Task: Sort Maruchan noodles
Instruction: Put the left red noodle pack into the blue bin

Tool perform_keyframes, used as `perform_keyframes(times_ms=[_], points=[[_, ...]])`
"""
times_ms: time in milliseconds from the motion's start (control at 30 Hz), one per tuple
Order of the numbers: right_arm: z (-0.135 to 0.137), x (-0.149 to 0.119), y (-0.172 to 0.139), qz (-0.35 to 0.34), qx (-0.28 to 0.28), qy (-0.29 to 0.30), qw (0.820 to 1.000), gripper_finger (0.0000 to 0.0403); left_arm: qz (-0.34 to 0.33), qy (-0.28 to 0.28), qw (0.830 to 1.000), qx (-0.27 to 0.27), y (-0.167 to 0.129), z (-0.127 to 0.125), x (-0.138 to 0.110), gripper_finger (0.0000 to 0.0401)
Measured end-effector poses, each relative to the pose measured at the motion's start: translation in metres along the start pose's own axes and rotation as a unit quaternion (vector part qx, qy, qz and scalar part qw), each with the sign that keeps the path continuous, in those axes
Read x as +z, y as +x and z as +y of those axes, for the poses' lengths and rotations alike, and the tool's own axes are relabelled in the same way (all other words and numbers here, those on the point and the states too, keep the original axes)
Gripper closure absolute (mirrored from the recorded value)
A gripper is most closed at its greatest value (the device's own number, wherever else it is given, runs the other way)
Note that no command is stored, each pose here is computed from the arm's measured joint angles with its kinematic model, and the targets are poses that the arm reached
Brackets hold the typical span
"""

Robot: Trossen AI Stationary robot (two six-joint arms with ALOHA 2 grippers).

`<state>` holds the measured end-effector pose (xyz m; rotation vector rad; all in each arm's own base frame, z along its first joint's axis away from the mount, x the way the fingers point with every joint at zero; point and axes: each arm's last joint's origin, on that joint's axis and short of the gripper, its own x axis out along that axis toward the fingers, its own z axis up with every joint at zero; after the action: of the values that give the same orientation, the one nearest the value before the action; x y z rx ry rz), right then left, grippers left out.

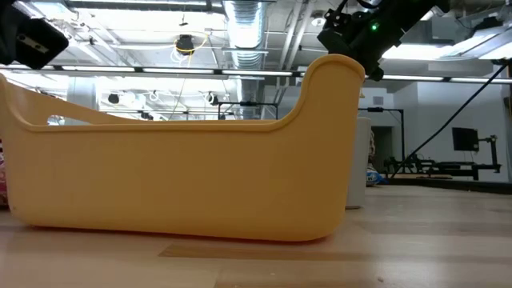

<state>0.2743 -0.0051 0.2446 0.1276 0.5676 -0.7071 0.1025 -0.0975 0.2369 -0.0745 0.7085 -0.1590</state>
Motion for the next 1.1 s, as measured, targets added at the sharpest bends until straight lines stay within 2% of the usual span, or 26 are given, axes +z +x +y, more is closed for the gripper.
perform_keyframes(times_ms=[367,500,733,933,1100], points=[[-0.002,0.008,0.003,-0.026,0.001,0.002,1.000,0.0382,-0.018,-0.008,0.999,-0.035,-0.015,0.007,0.001,0.0401],[-0.002,0.008,0.003,-0.026,0.001,-0.001,1.000,0.0382,-0.022,-0.012,0.999,-0.028,-0.014,0.007,0.001,0.0401],[-0.002,0.014,0.004,-0.050,0.007,0.008,0.999,0.0382,-0.030,0.018,0.999,-0.016,-0.014,0.008,0.002,0.0401],[-0.001,0.015,0.003,-0.056,0.010,-0.004,0.998,0.0382,-0.012,-0.012,0.999,-0.045,-0.014,0.006,0.001,0.0401],[-0.002,0.016,0.004,-0.058,0.007,-0.010,0.998,0.0382,-0.027,-0.016,0.999,-0.018,-0.014,0.007,0.002,0.0401]])
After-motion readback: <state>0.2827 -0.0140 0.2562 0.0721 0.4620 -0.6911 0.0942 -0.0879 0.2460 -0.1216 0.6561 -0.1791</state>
